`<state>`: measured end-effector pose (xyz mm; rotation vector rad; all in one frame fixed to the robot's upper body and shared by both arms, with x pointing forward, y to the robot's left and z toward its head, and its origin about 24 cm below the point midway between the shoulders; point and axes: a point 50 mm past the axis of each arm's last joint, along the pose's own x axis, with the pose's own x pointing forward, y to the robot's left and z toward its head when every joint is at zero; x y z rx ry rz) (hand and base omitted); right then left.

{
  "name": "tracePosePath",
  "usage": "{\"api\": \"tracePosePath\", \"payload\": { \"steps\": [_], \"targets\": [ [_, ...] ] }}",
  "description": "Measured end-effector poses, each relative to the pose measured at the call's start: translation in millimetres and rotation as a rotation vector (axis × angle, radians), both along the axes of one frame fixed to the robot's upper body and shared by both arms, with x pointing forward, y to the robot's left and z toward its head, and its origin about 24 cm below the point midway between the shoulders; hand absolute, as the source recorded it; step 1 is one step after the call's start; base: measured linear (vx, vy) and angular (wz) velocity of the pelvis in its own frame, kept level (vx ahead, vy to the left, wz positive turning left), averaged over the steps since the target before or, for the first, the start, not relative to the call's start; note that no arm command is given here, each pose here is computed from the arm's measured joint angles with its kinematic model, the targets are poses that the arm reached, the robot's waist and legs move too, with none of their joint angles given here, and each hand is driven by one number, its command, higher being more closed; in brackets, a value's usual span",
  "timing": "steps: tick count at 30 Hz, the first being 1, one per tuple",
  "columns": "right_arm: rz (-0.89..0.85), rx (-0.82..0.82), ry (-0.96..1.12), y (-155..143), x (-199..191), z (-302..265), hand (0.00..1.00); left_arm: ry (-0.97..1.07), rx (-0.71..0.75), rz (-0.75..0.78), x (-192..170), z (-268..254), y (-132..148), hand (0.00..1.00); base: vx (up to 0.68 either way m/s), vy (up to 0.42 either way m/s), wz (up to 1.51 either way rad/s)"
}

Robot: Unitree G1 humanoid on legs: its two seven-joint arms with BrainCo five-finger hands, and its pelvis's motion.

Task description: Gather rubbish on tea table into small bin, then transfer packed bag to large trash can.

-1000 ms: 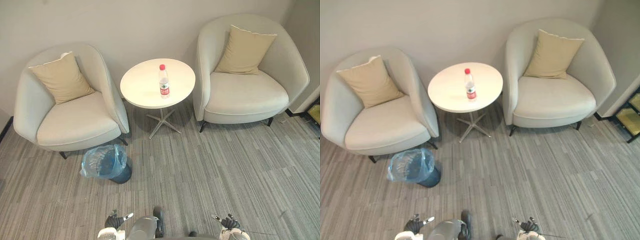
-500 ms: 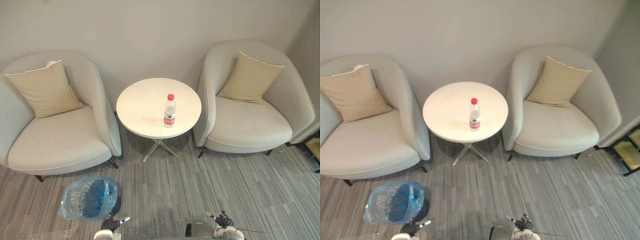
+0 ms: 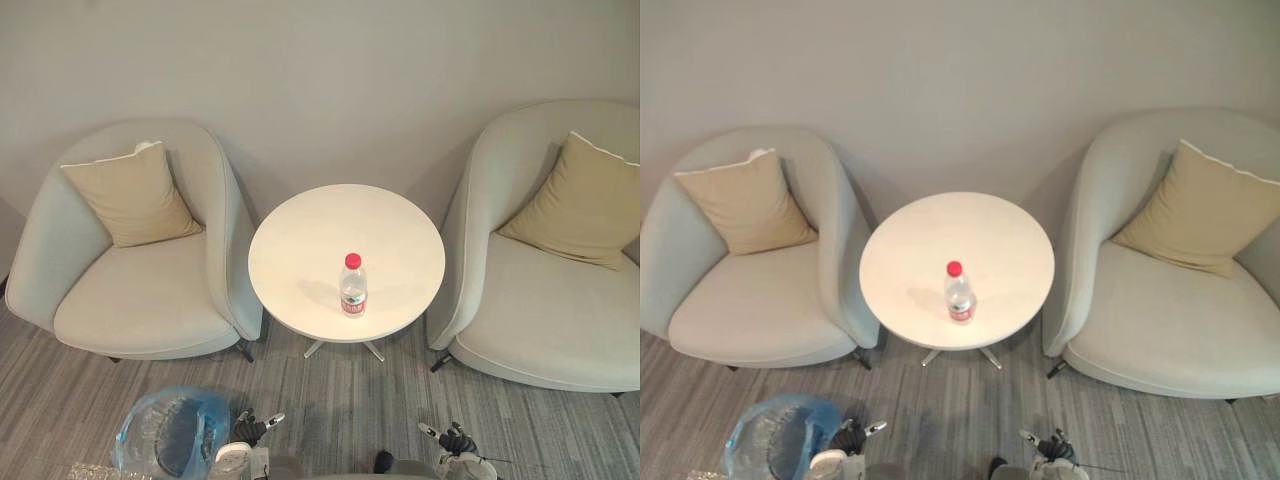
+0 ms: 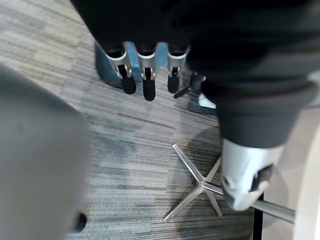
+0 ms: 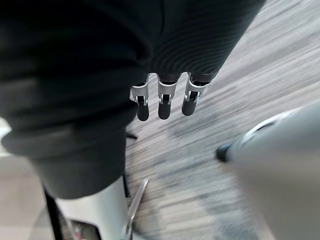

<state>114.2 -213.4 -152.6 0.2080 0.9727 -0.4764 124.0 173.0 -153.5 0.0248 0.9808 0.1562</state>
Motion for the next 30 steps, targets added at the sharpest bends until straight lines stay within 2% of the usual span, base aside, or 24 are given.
{"api": "tracePosePath", "payload": {
  "steps": [5, 14, 21, 24, 30],
  "targets": [
    [0.019, 0.017, 0.023, 7.1, -6.4, -3.5, 0.00, 0.024, 0.035, -0.010, -4.3, -1.2, 12.6, 0.00, 0.21, 0.115, -0.14],
    [0.088, 0.017, 0.004, 13.6, 0.7, -1.6, 0.00, 0.042, 0.028, -0.060, -5.5, -2.6, 11.7, 0.00, 0.06, 0.064, -0.06],
    [0.289, -0.207, -0.290, -13.7, 61.5, 50.7, 0.00, 0.046, 0.030, -0.080, -6.7, -3.0, 10.7, 0.00, -0.03, -0.015, 0.01],
    [0.386, -0.282, -0.386, -10.1, 76.9, 71.1, 0.00, 0.051, 0.038, -0.079, -9.9, -3.3, 14.2, 0.00, 0.01, -0.004, 0.08],
    [0.499, -0.329, -0.514, -0.2, 94.2, 95.4, 0.00, 0.050, 0.041, -0.080, -9.9, -3.1, 15.2, 0.00, 0.03, 0.003, 0.09]
  ]
}}
